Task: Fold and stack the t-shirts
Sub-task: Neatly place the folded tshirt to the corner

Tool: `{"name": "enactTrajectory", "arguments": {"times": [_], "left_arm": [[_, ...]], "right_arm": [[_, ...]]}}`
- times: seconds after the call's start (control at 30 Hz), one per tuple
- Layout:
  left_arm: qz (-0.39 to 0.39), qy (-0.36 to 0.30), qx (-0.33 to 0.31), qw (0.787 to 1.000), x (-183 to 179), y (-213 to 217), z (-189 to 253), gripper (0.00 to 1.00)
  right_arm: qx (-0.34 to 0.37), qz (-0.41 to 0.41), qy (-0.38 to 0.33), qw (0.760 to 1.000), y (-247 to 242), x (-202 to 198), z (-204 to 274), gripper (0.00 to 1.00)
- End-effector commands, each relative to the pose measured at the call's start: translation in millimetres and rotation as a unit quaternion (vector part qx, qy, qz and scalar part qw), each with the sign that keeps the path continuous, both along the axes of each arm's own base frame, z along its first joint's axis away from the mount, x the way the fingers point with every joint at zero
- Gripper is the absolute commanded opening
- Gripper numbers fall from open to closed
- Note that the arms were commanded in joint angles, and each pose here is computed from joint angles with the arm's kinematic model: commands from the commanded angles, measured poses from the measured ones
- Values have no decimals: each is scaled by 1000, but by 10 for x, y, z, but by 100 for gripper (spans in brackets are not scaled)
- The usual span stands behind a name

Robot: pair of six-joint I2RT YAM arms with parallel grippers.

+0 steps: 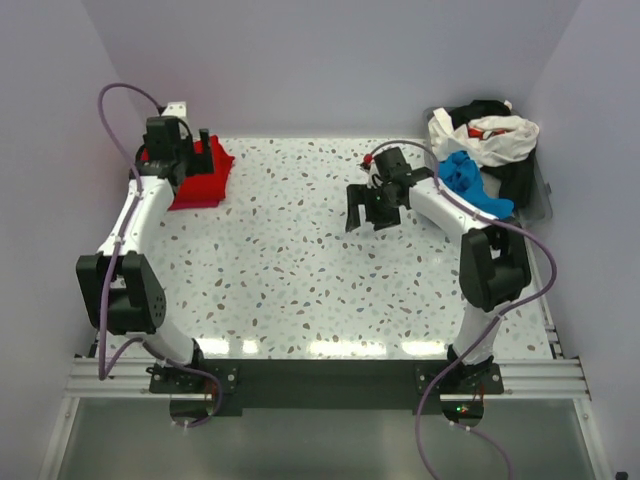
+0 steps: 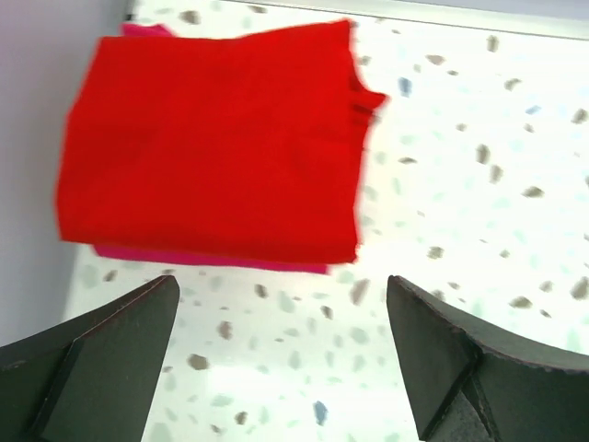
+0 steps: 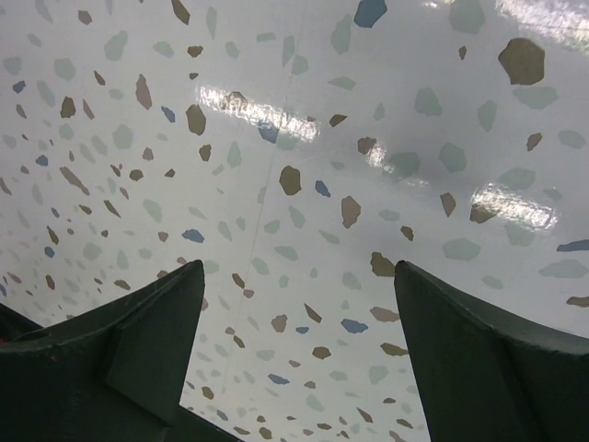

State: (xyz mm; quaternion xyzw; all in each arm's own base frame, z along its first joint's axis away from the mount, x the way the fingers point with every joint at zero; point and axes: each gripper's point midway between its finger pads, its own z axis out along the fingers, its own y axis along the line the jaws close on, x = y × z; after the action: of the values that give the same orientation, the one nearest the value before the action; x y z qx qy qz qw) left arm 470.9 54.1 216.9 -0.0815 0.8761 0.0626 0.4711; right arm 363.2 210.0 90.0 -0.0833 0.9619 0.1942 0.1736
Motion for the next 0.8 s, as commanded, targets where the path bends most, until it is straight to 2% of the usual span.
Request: {"name": "enactTrajectory", "arguments": {"times": [0.0,0.17,0.37,0.57,0.77], "left_arm": [[-43,-38,-21,998,-120,-538,226,100],[-105,-13,-59,993,-511,-1346,-7,100],[-161,5,-108,981,-993,-2081,-175,100],[-169,14,-118,979,-1190,-2365,-203,100],[-175,-16,-114,978,-1244,-2354,-37,100]], "right_arm": [[2,-3,-80,997,-37,179,400,88],[9,-23,-108,994,-83,168,508,88],[25,-40,-138,989,-104,146,625,88],[30,-49,-140,988,-128,89,598,88],[30,-61,-150,986,-185,27,583,88]]}}
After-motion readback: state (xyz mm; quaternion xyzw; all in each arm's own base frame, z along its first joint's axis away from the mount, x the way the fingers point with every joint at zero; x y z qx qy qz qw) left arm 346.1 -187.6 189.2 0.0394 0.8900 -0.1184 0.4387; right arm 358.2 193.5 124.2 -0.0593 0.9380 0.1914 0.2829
